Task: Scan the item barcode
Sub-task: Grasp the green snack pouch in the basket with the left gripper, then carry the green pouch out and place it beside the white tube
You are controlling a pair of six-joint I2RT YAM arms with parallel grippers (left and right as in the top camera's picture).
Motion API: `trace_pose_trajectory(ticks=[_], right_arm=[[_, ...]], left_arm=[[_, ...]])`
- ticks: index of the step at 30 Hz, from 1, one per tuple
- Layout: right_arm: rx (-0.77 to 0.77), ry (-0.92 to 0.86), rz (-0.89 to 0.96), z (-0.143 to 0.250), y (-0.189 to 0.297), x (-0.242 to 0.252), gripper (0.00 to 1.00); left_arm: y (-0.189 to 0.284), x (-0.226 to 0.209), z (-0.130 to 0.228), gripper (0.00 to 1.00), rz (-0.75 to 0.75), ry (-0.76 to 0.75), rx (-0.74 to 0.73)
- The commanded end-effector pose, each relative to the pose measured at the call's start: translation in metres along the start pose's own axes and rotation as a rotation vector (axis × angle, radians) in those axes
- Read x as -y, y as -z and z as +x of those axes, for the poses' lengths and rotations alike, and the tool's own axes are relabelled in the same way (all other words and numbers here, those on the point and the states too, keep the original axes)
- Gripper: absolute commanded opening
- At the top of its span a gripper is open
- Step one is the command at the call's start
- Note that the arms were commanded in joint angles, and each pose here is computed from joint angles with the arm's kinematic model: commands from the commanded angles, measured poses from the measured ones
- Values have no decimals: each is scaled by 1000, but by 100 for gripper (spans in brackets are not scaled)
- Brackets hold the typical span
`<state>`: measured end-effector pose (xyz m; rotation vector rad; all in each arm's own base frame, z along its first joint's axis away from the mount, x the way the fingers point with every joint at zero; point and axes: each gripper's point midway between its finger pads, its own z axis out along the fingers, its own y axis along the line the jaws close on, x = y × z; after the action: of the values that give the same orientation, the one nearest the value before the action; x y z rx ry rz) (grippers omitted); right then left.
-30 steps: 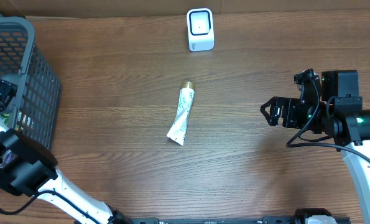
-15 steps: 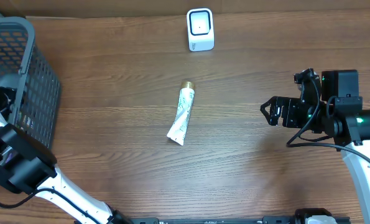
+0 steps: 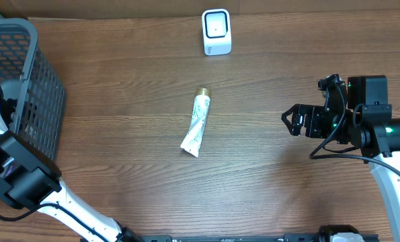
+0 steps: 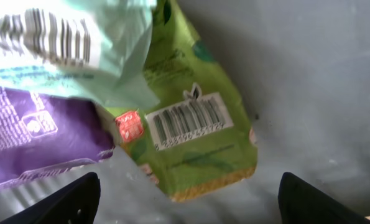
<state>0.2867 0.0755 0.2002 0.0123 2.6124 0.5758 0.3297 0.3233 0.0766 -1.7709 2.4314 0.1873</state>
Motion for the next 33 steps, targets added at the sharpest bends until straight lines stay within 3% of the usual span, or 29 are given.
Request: trace_pose_trajectory(ticks=[1, 14, 17, 22, 33], right_arm=[[15, 11, -10, -5, 4, -5, 100], [15, 10, 11, -5, 4, -1, 100], [12, 9, 14, -4, 4, -1, 100], [10, 8, 14, -4, 4, 0, 100], [10, 8, 14, -4, 4, 0, 100]], left_arm=[[-1, 1, -6, 83, 9, -13, 19], [-37, 2, 10, 81, 24, -7, -7], [-42, 2, 11, 67, 26, -7, -2], [-36, 6, 4, 4, 39, -9, 20], [8, 23, -2, 4, 57, -95, 50]])
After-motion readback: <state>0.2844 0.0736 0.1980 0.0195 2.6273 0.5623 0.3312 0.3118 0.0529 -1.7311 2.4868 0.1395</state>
